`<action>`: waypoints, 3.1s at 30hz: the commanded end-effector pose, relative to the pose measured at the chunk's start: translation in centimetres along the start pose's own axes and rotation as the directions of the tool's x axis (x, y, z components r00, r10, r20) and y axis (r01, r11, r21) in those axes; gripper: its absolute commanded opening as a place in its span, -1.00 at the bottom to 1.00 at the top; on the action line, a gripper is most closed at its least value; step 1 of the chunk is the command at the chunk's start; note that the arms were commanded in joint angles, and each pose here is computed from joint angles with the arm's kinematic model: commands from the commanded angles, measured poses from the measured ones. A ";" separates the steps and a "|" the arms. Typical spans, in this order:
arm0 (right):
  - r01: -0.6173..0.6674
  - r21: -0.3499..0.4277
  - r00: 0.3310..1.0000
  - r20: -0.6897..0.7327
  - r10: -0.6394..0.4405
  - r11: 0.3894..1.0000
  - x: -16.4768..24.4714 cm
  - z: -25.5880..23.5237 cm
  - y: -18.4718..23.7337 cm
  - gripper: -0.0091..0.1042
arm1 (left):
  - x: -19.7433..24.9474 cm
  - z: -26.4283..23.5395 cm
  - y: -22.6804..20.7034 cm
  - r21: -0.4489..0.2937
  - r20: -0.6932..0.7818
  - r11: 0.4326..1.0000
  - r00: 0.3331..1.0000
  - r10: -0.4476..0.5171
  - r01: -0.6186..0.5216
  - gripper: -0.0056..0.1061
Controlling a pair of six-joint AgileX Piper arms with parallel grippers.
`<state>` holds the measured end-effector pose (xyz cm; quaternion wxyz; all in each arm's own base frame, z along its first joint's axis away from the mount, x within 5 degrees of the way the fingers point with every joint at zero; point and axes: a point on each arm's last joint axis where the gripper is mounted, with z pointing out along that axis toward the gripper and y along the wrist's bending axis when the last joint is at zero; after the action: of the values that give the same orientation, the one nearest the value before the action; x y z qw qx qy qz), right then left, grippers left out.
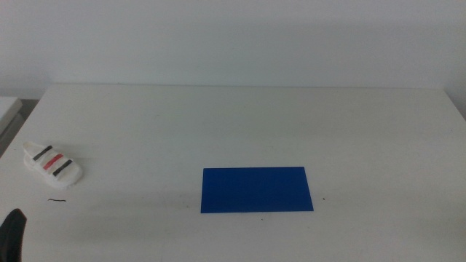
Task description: Use one arm to grab the shoe from the table and place it on the mat.
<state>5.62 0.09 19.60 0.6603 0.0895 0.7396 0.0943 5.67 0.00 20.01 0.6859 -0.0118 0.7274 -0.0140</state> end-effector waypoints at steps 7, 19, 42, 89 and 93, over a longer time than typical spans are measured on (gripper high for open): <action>0.009 -0.002 1.000 0.011 -0.009 1.000 0.0 0.0 0.0 0.56 | -9.8 5.6 0.1 -0.102 -0.335 0.985 0.928 -0.164 0.138 0.77; 0.009 -0.002 1.000 0.011 -0.009 1.000 0.0 0.0 0.0 0.56 | -15.9 21.1 2.4 -0.607 -0.544 0.758 0.569 -0.616 0.239 0.77; 0.009 -0.002 1.000 0.011 -0.009 1.000 0.0 0.0 0.0 0.56 | -2.4 34.0 6.6 -0.830 -0.504 0.535 0.200 -0.840 0.157 0.77; 0.007 -0.003 1.000 0.012 -0.007 1.000 0.0 0.0 0.0 0.56 | -4.4 31.5 -29.1 -0.446 -0.855 0.869 0.184 -0.484 0.215 -0.93; 0.007 -0.003 1.000 0.012 -0.007 1.000 0.0 0.0 0.0 0.56 | -3.5 30.4 -31.2 -0.457 -0.857 0.862 0.151 -0.492 0.220 -0.93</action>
<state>5.62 0.09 19.60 0.6603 0.0895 0.7396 0.0943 36.45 -30.66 22.51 0.0680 -0.2409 0.9636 -0.0939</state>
